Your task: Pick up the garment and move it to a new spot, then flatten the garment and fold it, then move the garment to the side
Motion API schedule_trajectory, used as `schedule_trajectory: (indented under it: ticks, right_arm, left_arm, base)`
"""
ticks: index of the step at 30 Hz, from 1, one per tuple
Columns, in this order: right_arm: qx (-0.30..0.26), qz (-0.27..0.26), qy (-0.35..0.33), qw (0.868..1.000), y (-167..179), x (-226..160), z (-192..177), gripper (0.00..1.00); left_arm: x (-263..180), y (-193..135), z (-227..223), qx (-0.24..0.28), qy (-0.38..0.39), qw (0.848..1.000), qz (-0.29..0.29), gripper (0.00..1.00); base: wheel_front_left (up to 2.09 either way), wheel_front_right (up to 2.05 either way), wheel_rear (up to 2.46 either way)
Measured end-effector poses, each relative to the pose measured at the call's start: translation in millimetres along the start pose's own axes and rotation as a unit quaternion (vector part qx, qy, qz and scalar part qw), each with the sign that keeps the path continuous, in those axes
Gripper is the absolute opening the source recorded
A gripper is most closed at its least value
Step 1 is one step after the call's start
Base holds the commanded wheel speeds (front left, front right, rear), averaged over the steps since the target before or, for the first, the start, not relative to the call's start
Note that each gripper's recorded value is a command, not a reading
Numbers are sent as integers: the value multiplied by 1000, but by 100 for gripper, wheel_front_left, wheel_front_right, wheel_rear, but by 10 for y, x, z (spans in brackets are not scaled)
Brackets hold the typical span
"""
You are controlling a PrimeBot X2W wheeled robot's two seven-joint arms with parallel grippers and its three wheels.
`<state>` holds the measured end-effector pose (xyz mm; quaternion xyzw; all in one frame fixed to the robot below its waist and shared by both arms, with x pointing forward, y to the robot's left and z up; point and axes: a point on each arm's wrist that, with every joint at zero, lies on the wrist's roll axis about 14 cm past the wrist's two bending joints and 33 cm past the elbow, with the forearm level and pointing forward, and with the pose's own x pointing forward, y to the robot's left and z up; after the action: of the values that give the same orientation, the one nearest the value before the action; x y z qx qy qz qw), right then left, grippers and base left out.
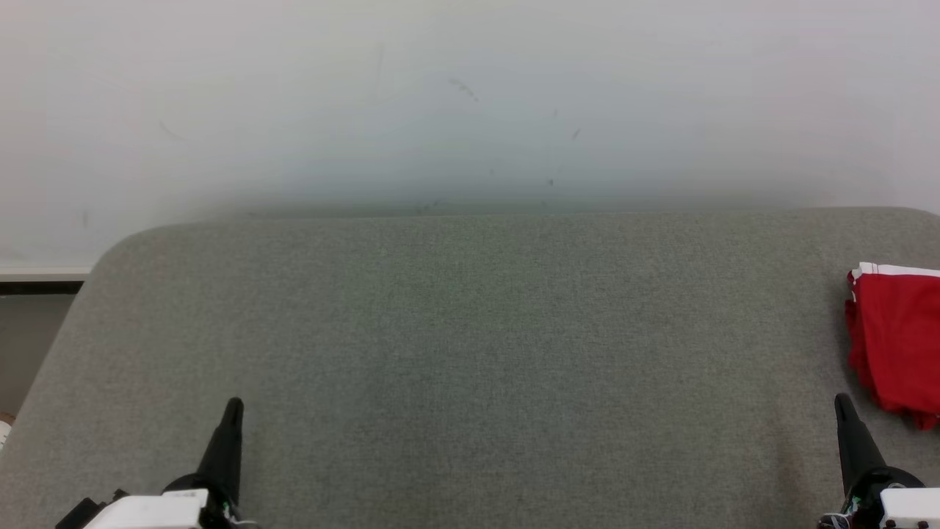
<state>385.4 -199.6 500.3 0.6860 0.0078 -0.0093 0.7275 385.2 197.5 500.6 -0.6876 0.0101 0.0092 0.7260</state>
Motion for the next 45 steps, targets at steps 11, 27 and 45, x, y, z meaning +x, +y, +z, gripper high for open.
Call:
schedule_trajectory:
  ticks: [11, 27, 45]
  right_arm:
    - [31, 7, 2, 999, 35, 19, -1, 0]
    - [31, 7, 2, 999, 37, 20, -1, 0]
    - [31, 8, 2, 999, 38, 20, -1, 0]
  left_arm:
    - [26, -40, 25, -29, -1, 1000, -9, 0]
    - [26, -40, 25, -30, -1, 999, -9, 0]
    - [26, -40, 24, -31, 0, 999, -9, 0]
  base:
    - [0, 0, 0]
    - [0, 0, 0]
    - [0, 0, 0]
